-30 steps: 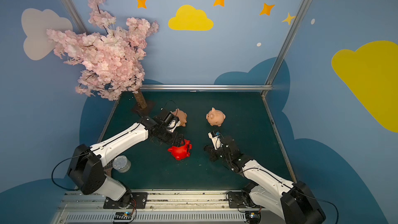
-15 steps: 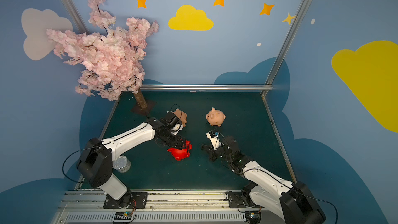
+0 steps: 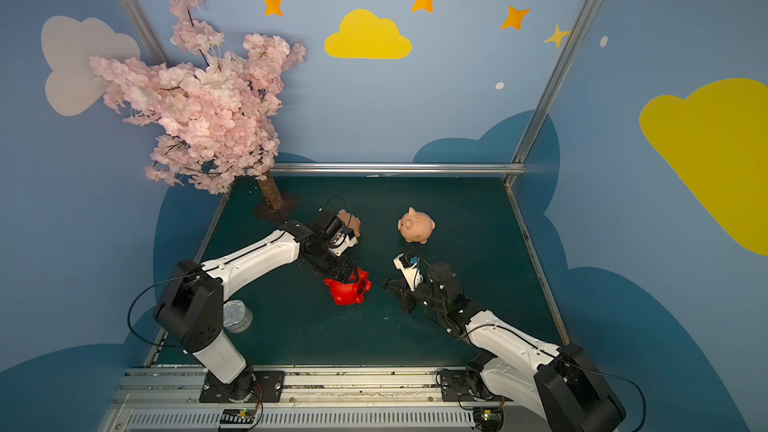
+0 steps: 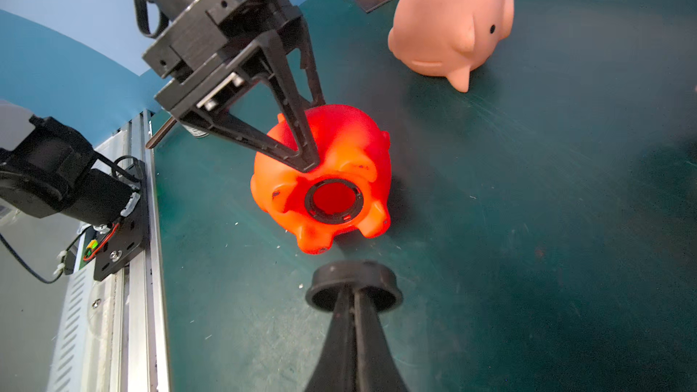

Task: Close piggy banks
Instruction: Adjust the piggy bank at the center of the board.

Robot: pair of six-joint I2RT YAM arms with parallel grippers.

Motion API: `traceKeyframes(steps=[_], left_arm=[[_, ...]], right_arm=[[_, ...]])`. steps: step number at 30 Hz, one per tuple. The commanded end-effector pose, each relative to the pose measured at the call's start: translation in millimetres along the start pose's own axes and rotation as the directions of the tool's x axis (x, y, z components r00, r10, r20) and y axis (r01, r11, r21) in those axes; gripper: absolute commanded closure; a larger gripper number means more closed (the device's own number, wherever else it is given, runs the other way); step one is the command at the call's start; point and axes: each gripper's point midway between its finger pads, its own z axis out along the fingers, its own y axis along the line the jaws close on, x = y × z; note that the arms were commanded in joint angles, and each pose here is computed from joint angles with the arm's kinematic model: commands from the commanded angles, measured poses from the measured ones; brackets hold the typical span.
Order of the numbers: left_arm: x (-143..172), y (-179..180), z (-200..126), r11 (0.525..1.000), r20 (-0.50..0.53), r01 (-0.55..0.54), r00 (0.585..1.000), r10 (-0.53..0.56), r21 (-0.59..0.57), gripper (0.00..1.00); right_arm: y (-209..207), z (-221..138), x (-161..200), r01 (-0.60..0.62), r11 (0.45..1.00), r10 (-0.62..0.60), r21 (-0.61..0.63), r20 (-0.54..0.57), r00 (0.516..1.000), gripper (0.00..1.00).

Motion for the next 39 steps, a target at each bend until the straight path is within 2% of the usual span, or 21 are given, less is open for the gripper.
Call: traceKeyframes(steps=[1,9,16,24,39], left_arm=[[18.0,9.8,14.4,1.0,-0.085,-0.017,0.996,0.017,0.007,0.15],[17.7,15.7,14.0,1.0,-0.074,-0.006,0.997,0.008,0.029,0.14],[17.3,16.9,15.5,0.999,-0.066,0.002,0.998,0.0,0.037,0.14],[17.9,19.2,15.6,0.999,-0.068,0.008,0.998,-0.006,0.032,0.14],[17.8,18.3,16.1,0.999,-0.073,0.011,0.997,-0.009,0.038,0.14]], right_arm=[[11.1,8.2,-6.8,0.059,0.997,-0.059,-0.05,0.018,0.998,1.0],[12.8,23.7,-11.8,0.074,0.996,-0.072,-0.047,0.051,0.996,1.0],[8.5,35.6,-9.0,0.022,0.999,-0.02,-0.044,0.058,0.998,1.0],[9.1,49.2,-2.1,-0.025,0.997,0.023,-0.073,-0.027,0.999,1.0],[14.1,66.5,6.5,-0.087,0.987,0.072,-0.138,-0.112,0.991,1.0]])
